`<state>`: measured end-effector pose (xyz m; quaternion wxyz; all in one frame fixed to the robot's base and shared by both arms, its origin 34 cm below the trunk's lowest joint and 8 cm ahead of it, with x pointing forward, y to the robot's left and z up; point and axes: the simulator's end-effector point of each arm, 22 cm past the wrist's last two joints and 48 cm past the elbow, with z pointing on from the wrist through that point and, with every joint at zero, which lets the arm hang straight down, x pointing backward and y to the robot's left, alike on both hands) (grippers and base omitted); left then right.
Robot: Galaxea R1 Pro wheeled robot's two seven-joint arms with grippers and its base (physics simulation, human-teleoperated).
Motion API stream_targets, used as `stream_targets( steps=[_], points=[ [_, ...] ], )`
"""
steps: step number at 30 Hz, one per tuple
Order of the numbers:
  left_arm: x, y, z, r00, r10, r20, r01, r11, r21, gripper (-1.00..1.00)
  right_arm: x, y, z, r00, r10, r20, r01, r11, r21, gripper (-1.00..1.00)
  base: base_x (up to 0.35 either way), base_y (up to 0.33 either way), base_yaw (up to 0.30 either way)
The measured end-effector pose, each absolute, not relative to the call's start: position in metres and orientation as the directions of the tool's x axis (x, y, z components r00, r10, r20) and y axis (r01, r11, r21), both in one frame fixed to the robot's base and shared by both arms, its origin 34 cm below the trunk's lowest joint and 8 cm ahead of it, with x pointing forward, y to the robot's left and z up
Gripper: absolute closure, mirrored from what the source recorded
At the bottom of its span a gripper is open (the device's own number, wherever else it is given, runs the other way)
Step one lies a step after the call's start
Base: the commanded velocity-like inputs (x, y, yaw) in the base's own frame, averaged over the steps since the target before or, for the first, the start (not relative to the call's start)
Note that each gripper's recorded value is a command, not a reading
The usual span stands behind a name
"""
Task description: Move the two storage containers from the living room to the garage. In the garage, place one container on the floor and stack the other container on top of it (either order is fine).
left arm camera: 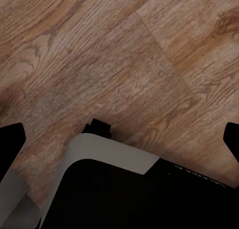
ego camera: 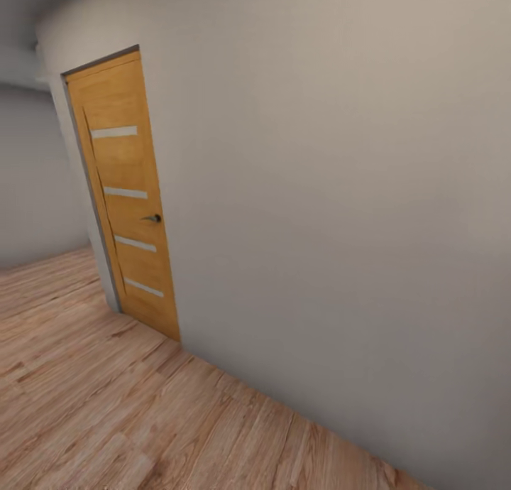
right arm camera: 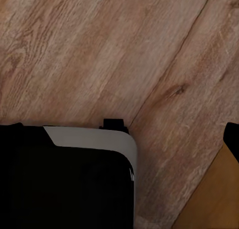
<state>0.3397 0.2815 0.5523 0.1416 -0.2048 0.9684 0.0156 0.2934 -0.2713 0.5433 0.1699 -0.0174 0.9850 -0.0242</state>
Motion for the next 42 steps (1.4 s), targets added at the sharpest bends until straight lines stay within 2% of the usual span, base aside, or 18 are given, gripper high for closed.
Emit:
stream_targets(
  steps=[8,25,42],
  points=[
    [0.3401,0.2817,0.5524,-0.876,-0.392,-0.281,-0.401,0.916,-0.028,-1.00,0.2933,-0.2675,0.5432,-0.936,-0.115,-0.332,-0.099,0.993,-0.064,-1.00,0.000,0.000,0.275],
    [0.3401,0.2841,0.5526,-0.875,-0.392,-0.283,-0.402,0.915,-0.025,-1.00,0.2938,-0.2698,0.5434,-0.935,-0.126,-0.332,-0.109,0.992,-0.069,-1.00,0.010,0.000,0.275],
    [0.3399,0.2843,0.5528,-0.877,-0.389,-0.283,-0.399,0.917,-0.025,-1.00,0.2937,-0.2709,0.5436,-0.935,-0.126,-0.332,-0.109,0.992,-0.071,-1.00,0.281,0.000,0.275]
  ],
)
